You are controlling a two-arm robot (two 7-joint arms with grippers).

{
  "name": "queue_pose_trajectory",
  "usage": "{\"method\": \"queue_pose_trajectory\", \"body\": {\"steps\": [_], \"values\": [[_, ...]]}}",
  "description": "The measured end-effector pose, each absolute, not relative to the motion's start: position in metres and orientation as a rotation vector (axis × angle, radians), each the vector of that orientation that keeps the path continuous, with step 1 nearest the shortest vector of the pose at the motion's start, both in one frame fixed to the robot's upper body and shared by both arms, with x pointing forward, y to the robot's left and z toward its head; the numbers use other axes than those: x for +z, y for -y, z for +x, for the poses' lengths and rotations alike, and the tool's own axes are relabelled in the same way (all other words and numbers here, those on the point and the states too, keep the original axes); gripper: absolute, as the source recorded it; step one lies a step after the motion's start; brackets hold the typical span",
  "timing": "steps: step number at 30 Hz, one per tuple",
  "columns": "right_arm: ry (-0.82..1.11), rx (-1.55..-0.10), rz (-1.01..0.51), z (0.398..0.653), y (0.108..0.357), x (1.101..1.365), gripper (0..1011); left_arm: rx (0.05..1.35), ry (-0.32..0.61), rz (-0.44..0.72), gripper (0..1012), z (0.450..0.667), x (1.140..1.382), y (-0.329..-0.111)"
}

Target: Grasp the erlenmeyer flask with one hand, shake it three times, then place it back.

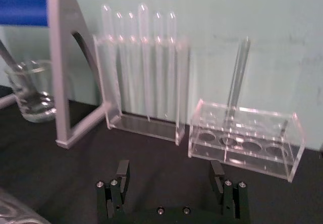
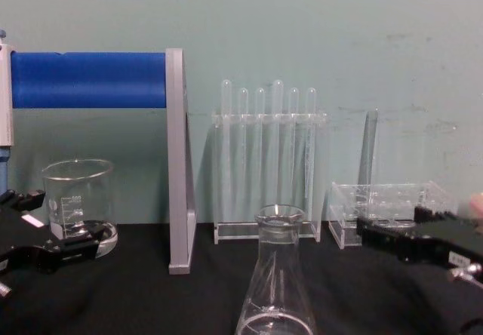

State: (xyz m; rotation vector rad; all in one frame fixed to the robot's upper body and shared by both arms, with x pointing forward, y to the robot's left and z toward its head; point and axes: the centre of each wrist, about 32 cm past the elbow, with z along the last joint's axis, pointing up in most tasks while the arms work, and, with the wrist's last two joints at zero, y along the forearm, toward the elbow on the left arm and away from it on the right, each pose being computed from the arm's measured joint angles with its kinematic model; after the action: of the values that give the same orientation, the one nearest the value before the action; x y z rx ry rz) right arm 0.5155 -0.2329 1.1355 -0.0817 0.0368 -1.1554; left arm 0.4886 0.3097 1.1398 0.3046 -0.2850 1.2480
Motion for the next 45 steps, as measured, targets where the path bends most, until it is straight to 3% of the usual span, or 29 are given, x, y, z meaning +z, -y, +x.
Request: {"method": "queue_pose_trajectory", "body": {"steps": [45], "values": [[-0.072, -1.170, -0.125, 0.5240, 0.2310, 1.1275, 1000, 1.248, 0.285, 0.305, 1001, 0.4886, 1.1398, -0.3097]]}}
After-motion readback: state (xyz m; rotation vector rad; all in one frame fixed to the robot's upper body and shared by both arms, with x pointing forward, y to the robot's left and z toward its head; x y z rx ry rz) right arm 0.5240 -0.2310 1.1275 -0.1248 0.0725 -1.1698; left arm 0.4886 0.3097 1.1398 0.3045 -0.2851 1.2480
